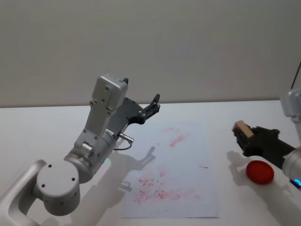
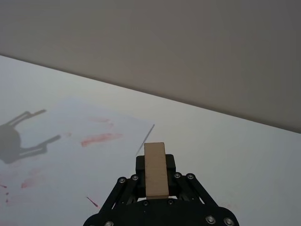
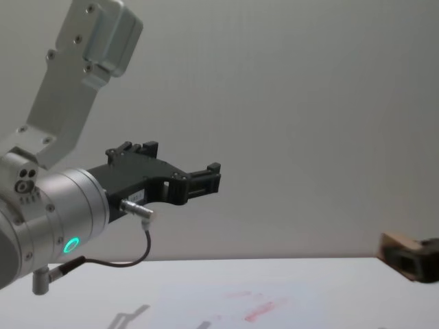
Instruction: Use the one hand to pick up the stamp and affix it onto the A4 paper.
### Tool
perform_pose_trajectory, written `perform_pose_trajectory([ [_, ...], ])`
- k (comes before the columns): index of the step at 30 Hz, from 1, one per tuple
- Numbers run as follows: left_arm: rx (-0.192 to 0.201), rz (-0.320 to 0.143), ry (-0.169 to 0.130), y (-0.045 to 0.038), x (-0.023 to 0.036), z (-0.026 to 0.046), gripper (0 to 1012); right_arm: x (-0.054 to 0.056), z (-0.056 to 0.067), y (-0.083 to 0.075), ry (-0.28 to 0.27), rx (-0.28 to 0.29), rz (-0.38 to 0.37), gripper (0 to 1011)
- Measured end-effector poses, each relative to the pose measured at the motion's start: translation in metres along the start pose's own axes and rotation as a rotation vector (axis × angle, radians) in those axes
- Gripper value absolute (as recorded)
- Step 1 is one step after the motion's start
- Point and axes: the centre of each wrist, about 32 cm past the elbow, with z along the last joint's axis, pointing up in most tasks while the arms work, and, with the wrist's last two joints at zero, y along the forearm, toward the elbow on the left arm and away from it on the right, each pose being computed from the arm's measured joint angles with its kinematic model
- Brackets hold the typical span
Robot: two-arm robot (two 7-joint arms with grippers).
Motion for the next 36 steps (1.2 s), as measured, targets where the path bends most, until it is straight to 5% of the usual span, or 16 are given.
perform_pose_trajectory([
  [8,0.000,0.000,0.000,0.0000,0.0000,0.0000,1001,0.010,-0.005,-0.012,-0.018,-0.035,-0.028,218],
  [36,0.000,0.000,0.000,0.0000,0.0000,0.0000,1001,0.017,-0.018,-0.028,-0.054,-0.166,-0.039,218],
])
